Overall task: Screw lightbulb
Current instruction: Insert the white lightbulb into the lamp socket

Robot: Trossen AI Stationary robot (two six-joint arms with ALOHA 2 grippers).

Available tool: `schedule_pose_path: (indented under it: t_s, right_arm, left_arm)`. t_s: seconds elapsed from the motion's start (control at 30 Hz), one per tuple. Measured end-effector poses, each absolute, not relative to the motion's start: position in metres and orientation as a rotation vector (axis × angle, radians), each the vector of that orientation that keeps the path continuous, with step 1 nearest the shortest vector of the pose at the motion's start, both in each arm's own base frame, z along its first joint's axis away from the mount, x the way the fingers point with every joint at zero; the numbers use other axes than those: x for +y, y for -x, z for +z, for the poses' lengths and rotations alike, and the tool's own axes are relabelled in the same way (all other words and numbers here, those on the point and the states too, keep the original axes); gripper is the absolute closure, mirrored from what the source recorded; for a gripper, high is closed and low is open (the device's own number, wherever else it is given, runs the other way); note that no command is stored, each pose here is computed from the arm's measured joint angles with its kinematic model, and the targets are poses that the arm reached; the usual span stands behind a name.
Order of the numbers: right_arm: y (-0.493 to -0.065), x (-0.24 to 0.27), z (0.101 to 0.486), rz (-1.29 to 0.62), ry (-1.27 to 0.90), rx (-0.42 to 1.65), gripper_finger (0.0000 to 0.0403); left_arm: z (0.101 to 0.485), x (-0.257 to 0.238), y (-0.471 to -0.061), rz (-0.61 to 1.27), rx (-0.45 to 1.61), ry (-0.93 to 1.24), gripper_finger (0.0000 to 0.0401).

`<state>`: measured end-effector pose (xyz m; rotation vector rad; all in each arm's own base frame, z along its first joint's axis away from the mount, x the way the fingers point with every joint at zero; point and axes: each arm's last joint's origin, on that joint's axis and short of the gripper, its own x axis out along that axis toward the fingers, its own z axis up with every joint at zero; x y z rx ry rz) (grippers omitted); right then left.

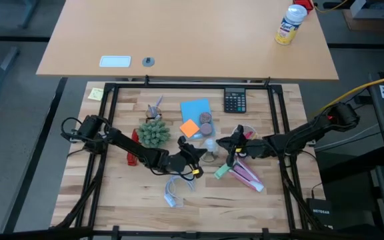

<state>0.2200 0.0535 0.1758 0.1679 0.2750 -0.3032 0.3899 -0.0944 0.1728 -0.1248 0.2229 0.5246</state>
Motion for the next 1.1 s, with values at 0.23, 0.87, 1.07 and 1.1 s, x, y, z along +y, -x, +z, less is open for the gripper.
schedule_pose_path:
  t_s: [0.23, 0.87, 1.07, 1.1]
  right_arm:
    - [-0.220, 0.055, 0.176, -0.258, -0.179, 0.283, 0.0386]
    - [-0.220, 0.057, 0.202, -0.149, -0.226, 0.102, 0.0386]
    - [-0.216, 0.051, 0.207, -0.304, -0.152, 0.073, 0.0386]
    - [-0.216, 0.051, 0.206, -0.318, -0.142, 0.078, 0.0386]
  left_arm:
    - [0.171, -0.095, -0.387, 0.618, 0.222, 0.091, 0.0400]
    - [0.186, -0.107, -0.380, 0.697, 0.161, 0.028, 0.0400]
    - [0.197, -0.122, -0.378, 0.570, 0.114, 0.077, 0.0400]
    - [0.197, -0.123, -0.378, 0.530, 0.119, 0.090, 0.0400]
